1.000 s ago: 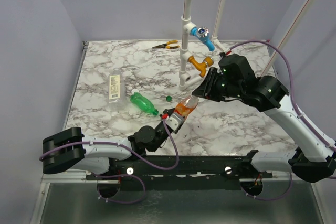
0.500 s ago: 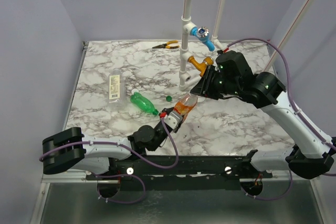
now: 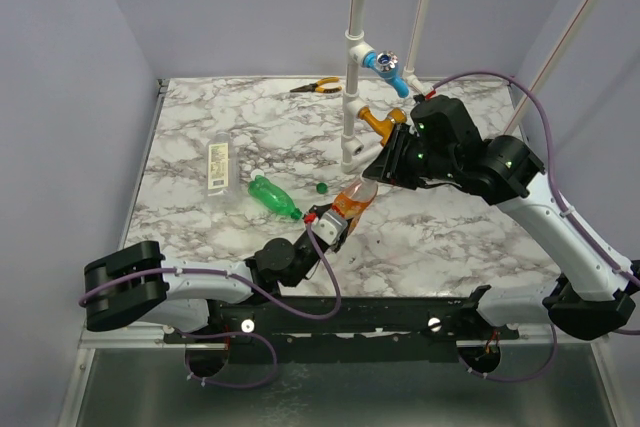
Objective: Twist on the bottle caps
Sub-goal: Screw the bottle cap onto the plastic bottle.
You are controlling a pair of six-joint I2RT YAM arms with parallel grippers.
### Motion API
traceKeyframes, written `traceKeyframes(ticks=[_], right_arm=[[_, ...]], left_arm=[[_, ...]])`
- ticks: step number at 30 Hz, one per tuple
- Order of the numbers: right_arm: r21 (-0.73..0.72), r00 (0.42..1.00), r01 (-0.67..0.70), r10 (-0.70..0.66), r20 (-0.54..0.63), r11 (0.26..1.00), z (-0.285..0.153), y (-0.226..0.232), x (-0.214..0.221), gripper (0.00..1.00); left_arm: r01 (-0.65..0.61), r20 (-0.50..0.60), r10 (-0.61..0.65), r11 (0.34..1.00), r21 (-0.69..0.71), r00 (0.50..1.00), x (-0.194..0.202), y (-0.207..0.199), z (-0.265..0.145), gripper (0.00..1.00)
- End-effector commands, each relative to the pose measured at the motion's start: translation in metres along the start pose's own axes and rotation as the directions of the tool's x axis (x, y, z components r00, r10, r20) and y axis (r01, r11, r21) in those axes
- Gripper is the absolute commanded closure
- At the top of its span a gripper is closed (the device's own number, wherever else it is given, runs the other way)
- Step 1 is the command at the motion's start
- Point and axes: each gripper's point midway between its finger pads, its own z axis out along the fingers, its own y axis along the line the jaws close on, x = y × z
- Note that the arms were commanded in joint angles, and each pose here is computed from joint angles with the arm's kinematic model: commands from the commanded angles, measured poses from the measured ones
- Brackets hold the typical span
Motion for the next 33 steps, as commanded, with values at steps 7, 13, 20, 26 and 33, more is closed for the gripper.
traceKeyframes(ticks=[7, 13, 20, 26, 33], right_arm=[[-0.003, 0.993, 0.015, -0.015, -0.117, 1.000, 0.0038, 0.0031, 0.0242, 0.64], [-0.004, 0.993, 0.018, -0.019, -0.118, 1.000, 0.0030, 0.0041, 0.0235, 0.63], [-0.012, 0.993, 0.019, -0.021, -0.118, 1.000, 0.0031, 0.0060, 0.0232, 0.62], [-0.021, 0.994, 0.020, -0.022, -0.111, 1.000, 0.0011, 0.0072, 0.0222, 0.61], [-0.030, 0.994, 0.019, -0.022, -0.110, 0.999, 0.0001, 0.0080, 0.0222, 0.57]], left_arm=[[0.092, 0.152, -0.103, 0.992, 0.083, 0.983, -0.0420, -0.0128, 0.0072, 1.00], [0.094, 0.147, -0.105, 0.992, 0.079, 0.984, -0.0400, -0.0110, 0.0068, 1.00], [0.092, 0.150, -0.103, 0.993, 0.079, 0.983, -0.0419, -0.0100, 0.0058, 1.00], [0.095, 0.142, -0.106, 0.992, 0.080, 0.984, -0.0392, -0.0101, 0.0053, 1.00], [0.100, 0.136, -0.109, 0.992, 0.077, 0.985, -0.0370, -0.0092, 0.0046, 1.00]])
